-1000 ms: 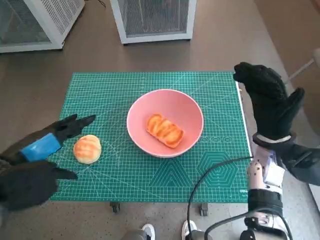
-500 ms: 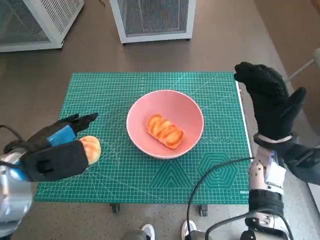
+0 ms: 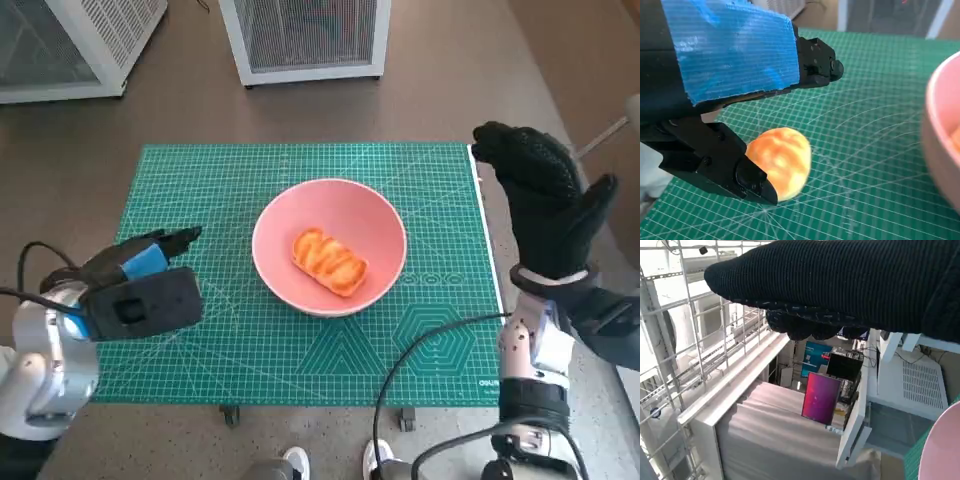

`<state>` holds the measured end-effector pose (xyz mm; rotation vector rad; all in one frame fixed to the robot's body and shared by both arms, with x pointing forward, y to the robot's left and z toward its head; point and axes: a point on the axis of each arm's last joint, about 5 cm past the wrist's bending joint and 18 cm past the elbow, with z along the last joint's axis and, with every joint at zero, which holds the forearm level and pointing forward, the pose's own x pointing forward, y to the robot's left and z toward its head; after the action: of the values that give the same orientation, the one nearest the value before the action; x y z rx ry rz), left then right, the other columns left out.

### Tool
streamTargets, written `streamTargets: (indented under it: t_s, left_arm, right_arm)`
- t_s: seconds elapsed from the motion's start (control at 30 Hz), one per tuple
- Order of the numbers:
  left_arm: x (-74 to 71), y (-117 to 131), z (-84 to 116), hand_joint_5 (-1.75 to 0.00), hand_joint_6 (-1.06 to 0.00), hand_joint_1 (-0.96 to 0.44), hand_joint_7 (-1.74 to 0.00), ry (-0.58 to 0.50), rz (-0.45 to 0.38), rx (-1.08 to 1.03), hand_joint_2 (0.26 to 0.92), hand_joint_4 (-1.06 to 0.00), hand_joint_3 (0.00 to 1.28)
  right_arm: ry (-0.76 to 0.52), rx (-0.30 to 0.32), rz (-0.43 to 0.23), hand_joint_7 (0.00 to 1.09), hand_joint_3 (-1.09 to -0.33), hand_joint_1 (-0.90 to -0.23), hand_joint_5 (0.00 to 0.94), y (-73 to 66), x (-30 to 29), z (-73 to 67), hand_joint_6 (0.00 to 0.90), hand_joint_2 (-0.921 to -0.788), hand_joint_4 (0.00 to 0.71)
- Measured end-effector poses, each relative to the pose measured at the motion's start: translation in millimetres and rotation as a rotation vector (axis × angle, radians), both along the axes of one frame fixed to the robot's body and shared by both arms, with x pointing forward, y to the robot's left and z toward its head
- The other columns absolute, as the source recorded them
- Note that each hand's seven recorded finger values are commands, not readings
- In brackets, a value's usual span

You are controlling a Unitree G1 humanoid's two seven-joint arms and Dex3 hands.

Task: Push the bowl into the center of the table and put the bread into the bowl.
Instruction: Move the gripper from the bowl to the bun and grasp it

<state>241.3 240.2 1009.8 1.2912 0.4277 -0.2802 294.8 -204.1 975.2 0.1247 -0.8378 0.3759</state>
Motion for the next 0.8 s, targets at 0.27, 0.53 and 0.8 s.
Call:
streamTargets:
  t_s: [0.27, 0.53, 0.8]
  left_arm:
    - [6.9, -2, -7, -0.01, -0.30, -0.06, -0.03, 0.034, 0.032, 0.036, 0.714, -0.16, 0.01]
    - [9.9, -4, -12, -0.02, -0.40, -0.07, -0.05, 0.081, 0.048, 0.069, 0.736, -0.23, 0.02]
    - [14.6, -7, -18, -0.04, -0.55, -0.06, -0.07, 0.106, 0.065, 0.095, 0.755, -0.41, 0.02]
  right_arm:
    - [-0.009, -0.001, -0.002, 0.19, -0.784, -0.672, 0.000, -0.4, -0.6, 1.4, 0.133, -0.921, 0.175]
    - [-0.014, -0.002, -0.003, 0.18, -0.781, -0.673, 0.000, -0.5, -0.9, 2.2, 0.134, -0.921, 0.175]
    - [-0.014, -0.002, -0.003, 0.18, -0.780, -0.674, 0.000, -0.6, -0.9, 2.2, 0.137, -0.921, 0.175]
